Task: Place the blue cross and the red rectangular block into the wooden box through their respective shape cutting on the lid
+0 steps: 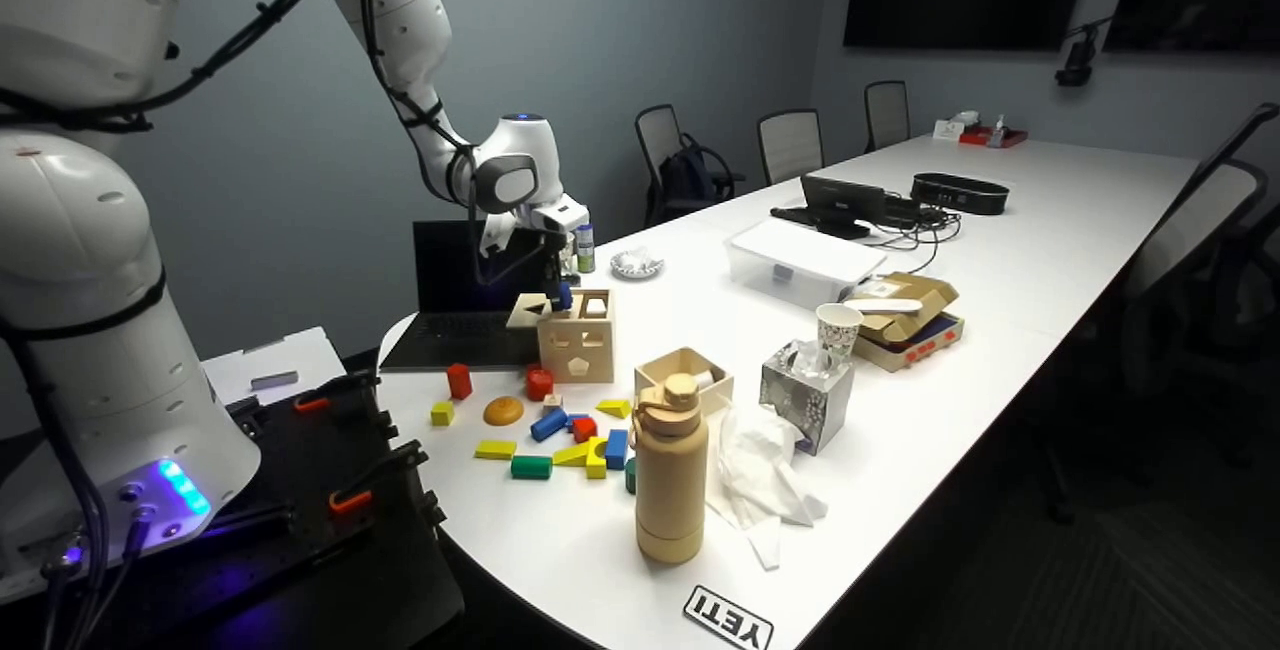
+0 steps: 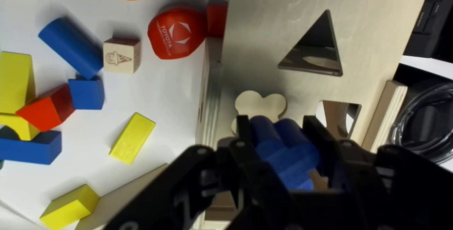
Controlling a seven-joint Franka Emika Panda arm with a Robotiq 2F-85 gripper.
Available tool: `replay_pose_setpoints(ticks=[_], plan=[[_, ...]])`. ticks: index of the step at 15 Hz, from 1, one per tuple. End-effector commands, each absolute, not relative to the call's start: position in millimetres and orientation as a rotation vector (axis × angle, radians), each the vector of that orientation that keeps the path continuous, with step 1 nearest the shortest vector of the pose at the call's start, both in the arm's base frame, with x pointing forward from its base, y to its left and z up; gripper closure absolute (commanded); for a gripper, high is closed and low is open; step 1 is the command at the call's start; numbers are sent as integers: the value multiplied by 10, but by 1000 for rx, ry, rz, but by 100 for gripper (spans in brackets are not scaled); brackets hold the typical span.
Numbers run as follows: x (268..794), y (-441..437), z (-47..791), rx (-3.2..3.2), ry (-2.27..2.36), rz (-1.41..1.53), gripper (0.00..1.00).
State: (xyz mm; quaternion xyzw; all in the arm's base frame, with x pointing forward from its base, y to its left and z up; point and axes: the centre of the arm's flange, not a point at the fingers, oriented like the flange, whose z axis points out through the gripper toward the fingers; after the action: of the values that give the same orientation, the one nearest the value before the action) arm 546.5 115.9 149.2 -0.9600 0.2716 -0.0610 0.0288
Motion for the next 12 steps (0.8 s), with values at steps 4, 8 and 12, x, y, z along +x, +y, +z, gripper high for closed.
replay_pose_setpoints(ticks=[4, 8, 12], plan=[[5593, 1157, 1423, -2941, 818, -95, 84], [5578, 1136, 1395, -2936, 845, -60, 84], [5578, 1134, 1366, -2944, 852, -31, 84]])
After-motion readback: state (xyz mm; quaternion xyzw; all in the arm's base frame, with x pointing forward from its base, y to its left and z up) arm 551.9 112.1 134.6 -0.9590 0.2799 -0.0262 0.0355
